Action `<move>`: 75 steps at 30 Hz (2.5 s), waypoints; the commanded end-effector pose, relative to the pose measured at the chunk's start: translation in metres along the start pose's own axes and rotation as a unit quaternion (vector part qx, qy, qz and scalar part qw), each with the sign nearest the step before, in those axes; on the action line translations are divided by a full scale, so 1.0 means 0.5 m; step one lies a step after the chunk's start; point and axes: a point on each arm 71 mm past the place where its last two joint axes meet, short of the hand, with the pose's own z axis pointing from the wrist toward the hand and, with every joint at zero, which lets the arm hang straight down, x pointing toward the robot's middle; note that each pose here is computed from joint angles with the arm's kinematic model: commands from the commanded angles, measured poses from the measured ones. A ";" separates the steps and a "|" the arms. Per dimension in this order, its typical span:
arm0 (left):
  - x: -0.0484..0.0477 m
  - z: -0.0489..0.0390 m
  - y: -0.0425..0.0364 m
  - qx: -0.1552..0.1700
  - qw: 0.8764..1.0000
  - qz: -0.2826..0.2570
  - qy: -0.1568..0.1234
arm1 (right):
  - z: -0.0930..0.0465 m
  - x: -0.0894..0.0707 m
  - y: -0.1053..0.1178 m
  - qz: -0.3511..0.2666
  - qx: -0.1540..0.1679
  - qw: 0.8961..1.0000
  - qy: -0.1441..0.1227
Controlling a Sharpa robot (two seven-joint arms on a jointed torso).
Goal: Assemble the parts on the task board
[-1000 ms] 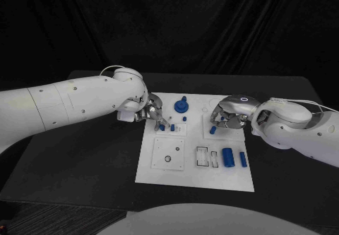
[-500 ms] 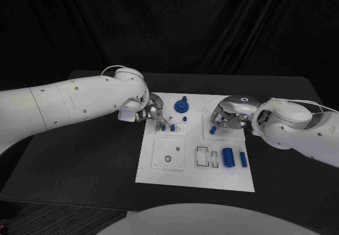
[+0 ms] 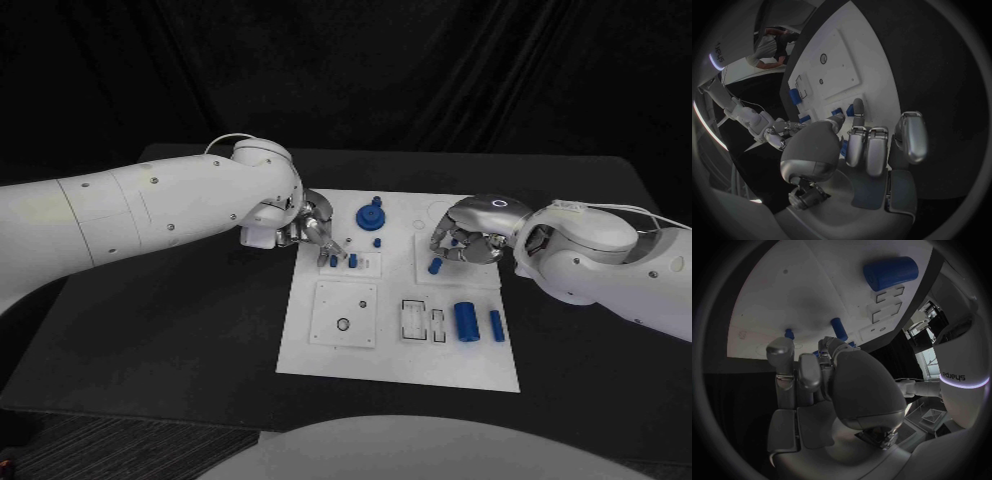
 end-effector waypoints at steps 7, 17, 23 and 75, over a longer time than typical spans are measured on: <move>-0.018 -0.036 0.008 0.053 0.994 -0.039 -0.087 | -0.020 -0.019 -0.007 0.000 0.008 0.999 -0.034; -0.088 -0.123 -0.012 0.204 0.938 -0.061 -0.275 | -0.042 -0.101 -0.002 -0.014 -0.008 0.993 -0.115; -0.113 -0.146 -0.039 0.310 0.889 -0.031 -0.336 | -0.045 -0.119 -0.003 -0.018 -0.016 0.990 -0.138; -0.024 -0.002 -0.070 0.310 0.833 0.322 -0.325 | -0.034 -0.068 -0.016 0.004 -0.005 0.995 -0.097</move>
